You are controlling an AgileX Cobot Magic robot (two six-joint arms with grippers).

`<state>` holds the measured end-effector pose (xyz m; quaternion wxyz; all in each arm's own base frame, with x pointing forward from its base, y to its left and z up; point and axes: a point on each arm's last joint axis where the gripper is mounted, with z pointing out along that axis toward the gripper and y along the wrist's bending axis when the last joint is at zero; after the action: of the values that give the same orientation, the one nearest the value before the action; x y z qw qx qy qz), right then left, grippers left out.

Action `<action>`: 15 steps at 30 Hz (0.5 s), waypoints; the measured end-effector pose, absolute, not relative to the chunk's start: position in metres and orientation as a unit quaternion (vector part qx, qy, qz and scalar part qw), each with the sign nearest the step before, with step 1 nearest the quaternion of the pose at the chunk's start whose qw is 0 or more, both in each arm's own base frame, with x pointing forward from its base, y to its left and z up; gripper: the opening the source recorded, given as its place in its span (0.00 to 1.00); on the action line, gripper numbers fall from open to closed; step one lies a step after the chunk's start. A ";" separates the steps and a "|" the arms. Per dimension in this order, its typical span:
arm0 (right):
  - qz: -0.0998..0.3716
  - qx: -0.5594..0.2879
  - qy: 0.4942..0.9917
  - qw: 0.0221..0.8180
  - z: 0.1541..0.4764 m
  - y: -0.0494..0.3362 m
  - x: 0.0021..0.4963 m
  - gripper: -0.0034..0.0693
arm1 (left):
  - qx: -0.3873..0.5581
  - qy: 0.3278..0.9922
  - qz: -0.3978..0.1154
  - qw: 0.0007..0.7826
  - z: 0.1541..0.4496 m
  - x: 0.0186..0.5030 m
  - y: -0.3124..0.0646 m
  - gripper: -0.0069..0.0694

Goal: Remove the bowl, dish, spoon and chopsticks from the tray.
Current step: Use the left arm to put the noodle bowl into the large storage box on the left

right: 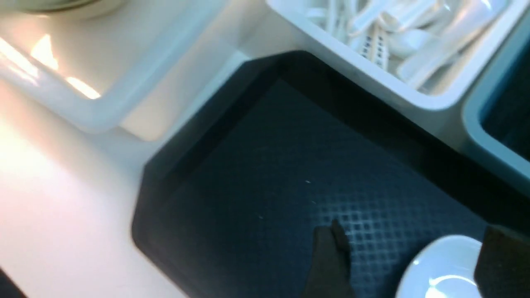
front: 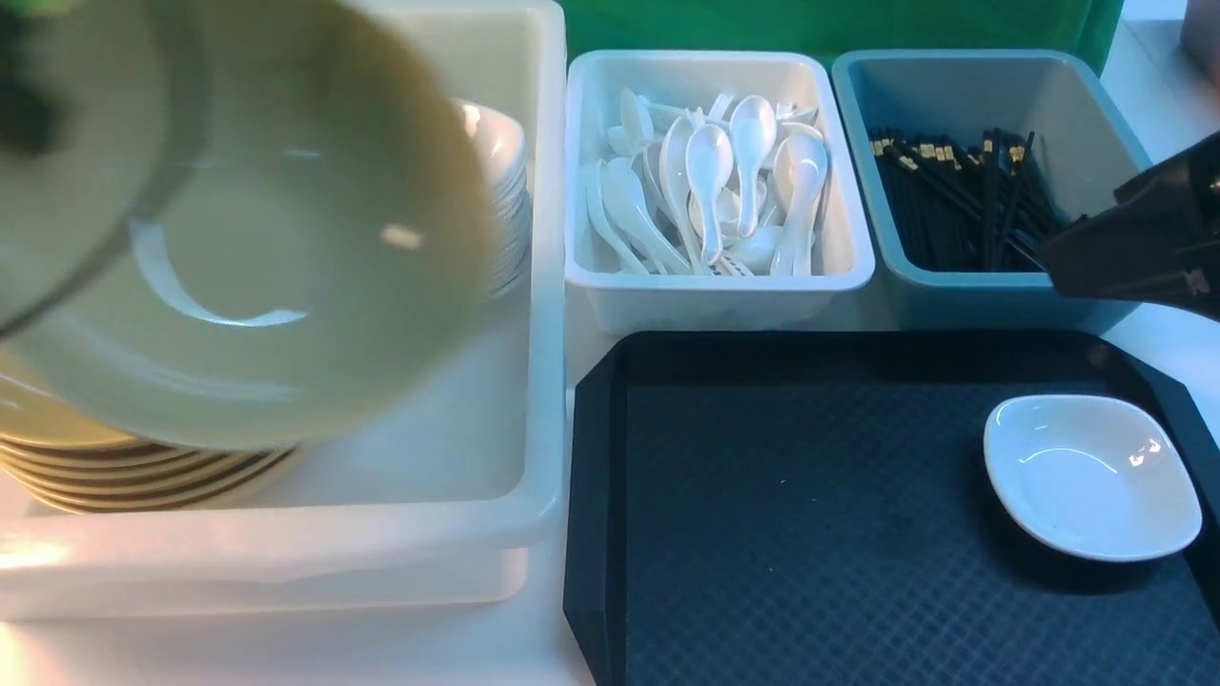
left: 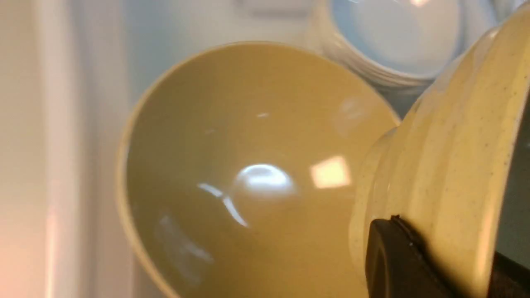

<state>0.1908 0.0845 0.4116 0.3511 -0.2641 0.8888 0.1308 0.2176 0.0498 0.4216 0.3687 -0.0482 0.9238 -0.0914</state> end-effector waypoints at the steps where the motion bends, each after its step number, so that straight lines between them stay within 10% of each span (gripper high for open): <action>1: 0.132 -0.264 0.889 0.351 0.412 0.085 0.191 0.70 | -0.056 0.921 -0.091 0.373 0.423 0.216 0.052 0.09; 15: 0.135 -0.271 0.889 0.343 0.408 0.087 0.196 0.70 | -0.206 0.899 -0.138 0.360 0.343 0.241 0.122 0.15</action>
<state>0.1957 0.0874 0.4078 0.3429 -0.2713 0.8891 0.1352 0.2408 0.1217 0.3431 0.3600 -0.2062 0.8994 -0.1378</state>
